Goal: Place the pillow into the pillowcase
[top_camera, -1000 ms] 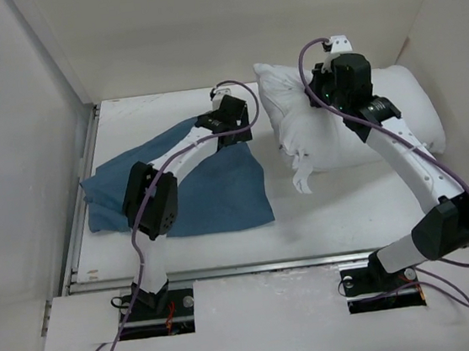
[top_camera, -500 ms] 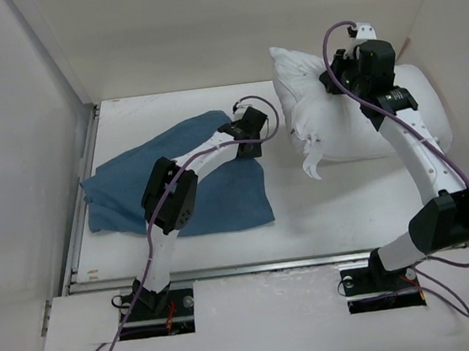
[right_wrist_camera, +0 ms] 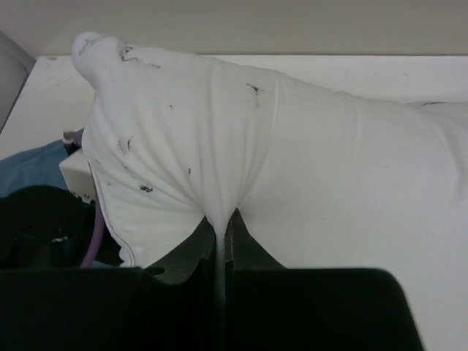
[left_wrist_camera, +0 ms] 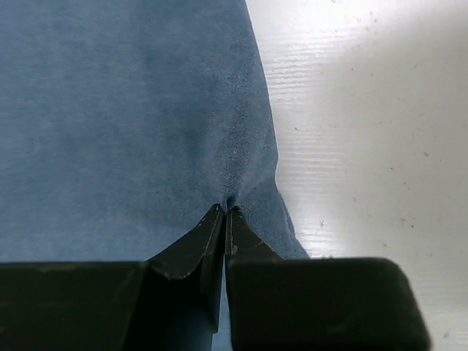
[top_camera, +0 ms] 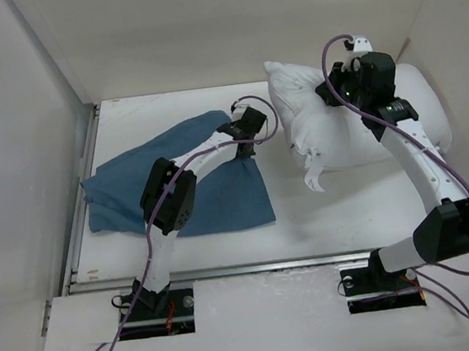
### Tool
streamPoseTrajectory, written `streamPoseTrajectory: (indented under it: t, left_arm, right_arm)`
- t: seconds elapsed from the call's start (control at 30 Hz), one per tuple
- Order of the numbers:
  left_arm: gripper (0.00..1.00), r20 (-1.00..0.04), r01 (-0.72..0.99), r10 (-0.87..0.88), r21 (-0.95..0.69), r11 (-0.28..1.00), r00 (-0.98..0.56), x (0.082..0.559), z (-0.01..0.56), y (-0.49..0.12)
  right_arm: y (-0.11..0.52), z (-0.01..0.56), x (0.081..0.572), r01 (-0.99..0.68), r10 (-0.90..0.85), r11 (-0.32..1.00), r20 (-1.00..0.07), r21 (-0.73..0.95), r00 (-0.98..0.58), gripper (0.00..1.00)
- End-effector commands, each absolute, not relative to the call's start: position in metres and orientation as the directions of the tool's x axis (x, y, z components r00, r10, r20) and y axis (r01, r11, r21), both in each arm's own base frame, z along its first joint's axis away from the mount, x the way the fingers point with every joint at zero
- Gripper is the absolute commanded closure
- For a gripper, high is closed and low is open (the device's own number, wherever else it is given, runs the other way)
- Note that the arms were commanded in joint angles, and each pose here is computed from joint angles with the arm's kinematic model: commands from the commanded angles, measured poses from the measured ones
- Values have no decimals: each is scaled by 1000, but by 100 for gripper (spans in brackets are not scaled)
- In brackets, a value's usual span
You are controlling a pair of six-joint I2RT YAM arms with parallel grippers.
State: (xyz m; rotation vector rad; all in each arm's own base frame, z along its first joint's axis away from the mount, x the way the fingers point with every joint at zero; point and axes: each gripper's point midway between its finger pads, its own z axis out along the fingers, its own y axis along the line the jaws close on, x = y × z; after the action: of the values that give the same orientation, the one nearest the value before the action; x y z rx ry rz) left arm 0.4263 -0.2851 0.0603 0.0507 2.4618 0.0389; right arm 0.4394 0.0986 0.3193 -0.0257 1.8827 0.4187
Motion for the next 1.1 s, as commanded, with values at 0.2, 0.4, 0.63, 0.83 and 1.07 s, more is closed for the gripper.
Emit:
streamPoseTrajectory:
  t: [0.2,0.4,0.63,0.83,1.07]
  left_arm:
    - [100,-825,-21,-89,-93,995,-559,435,226,-242]
    - [100,-816,-5,-82,-96,995,-572,423,236,-232]
    - [100,-806,26,-68,-103,994,-589,409,231,-229]
    - [100,-811,64,-60,-118,991,-582,407,233,-233]
    - [100,-807,116,-48,-143,983,-589,403,234,-246]
  right_arm:
    - [126,311,400,-503,22,849,-962,161,-270,100]
    - [154,279,380,-621,-133,782,-955,63,-265,100]
    - [175,219,382,-657,-291,754,-893,7,-343,100]
    - [237,196,354,-823,-485,563,-837,-75,-255,100]
    - [260,186,359,-828,-502,557,-823,-72,-266,100]
